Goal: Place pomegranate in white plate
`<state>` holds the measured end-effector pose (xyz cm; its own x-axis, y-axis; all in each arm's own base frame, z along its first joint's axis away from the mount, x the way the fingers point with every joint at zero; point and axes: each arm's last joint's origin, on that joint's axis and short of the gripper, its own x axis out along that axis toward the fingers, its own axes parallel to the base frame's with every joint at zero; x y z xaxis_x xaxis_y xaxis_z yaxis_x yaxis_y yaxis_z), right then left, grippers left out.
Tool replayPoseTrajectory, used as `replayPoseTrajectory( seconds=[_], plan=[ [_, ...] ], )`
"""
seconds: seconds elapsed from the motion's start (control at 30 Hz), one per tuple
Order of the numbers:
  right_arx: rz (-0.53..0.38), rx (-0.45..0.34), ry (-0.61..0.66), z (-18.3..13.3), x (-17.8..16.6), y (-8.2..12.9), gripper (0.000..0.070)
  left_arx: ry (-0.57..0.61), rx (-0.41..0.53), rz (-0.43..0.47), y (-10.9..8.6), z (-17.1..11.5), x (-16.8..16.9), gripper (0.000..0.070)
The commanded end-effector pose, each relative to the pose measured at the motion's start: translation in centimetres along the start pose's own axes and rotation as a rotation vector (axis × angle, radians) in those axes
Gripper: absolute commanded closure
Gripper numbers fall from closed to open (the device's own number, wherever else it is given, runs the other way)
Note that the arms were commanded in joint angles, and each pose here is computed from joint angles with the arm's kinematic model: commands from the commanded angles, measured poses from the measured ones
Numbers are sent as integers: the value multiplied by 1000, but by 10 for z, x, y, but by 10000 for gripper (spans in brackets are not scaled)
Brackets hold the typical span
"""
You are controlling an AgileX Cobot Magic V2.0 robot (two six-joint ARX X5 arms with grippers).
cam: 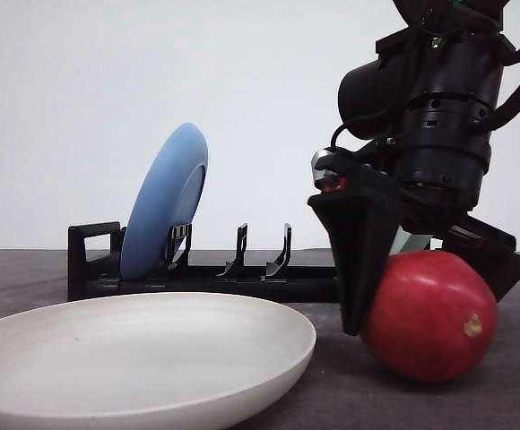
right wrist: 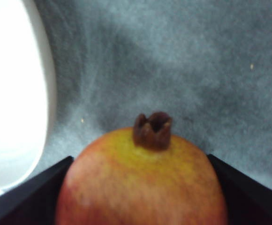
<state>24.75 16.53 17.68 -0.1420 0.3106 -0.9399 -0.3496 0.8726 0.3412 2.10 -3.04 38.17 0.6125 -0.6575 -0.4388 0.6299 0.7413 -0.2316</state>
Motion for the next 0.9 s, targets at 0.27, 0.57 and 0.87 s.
replayPoseTrajectory(
  seconds=[0.27, 0.57, 0.87],
  plan=[
    [4, -85, -40, 22, -50, 37, 226, -18, -11, 6, -1, 3, -1, 145],
    [79, -314, -206, 25, -72, 118, 226, -35, -23, 35, 0, 4, -1, 145],
    [50, -446, -221, 26, -19, 168, 226, -48, -36, 62, 1, 4, -2, 145]
  ],
)
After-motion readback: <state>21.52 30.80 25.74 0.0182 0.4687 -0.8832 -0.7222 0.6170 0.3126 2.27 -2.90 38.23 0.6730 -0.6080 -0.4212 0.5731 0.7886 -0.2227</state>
